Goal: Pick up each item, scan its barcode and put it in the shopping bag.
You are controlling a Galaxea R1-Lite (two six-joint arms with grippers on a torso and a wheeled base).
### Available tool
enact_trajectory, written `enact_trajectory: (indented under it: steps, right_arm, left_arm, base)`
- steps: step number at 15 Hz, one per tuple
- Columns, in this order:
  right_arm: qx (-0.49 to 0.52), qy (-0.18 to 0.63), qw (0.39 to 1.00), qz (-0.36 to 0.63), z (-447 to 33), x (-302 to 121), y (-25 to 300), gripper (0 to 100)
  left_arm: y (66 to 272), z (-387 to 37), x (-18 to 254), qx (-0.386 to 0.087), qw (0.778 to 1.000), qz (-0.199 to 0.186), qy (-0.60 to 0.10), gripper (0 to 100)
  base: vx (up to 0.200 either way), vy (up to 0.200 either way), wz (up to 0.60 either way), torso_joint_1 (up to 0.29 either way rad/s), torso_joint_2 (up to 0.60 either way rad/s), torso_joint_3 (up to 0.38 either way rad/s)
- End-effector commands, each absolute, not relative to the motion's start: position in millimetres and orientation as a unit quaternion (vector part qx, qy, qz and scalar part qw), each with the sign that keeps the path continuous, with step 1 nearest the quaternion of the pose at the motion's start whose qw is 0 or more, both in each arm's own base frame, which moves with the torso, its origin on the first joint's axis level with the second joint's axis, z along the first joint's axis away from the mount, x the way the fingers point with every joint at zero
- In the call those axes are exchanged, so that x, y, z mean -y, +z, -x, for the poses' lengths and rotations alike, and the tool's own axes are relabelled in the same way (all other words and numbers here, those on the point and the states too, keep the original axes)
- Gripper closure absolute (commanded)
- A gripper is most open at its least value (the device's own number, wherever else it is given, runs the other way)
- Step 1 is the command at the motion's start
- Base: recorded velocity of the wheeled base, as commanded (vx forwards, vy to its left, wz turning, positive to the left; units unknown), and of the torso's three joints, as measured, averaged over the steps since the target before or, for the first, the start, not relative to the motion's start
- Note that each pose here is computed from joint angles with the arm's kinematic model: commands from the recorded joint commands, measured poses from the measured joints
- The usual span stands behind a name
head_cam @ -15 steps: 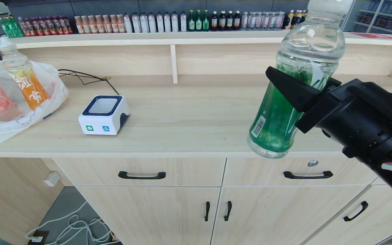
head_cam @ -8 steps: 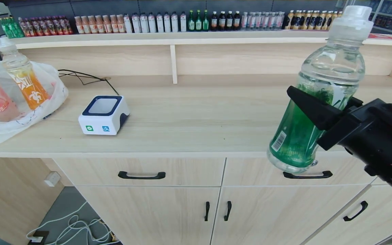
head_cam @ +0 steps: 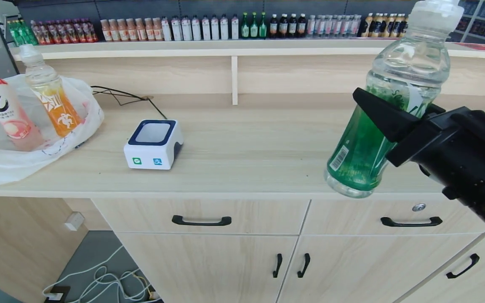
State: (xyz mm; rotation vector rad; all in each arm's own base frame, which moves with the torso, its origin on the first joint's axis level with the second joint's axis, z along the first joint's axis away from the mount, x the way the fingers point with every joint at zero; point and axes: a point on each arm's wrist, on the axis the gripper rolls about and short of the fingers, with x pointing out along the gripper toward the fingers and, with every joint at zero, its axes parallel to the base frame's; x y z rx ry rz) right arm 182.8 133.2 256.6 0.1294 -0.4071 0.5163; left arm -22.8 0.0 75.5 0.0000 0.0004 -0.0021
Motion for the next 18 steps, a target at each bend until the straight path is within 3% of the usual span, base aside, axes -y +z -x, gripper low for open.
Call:
enact_trajectory:
  steps: [1,9,18]
  right_arm:
    - [0.192,0.256,0.946,-0.058,-191,-139,253,100]
    - [0.225,0.244,0.942,-0.052,-203,-135,267,100]
    - [0.222,0.229,0.947,-0.036,-201,-126,262,100]
  left_arm:
    - [75,23,0,0.0,1.0,0.0,-0.002,0]
    - [75,23,0,0.0,1.0,0.002,-0.001,0]
    - [75,23,0,0.0,1.0,0.002,-0.001,0]
  base:
    - [0.0,0.2,0.0,0.002,0.0,0.002]
    - [0.0,0.2,0.0,0.004,0.0,0.004]
    - [0.0,0.2,0.0,0.002,0.0,0.003]
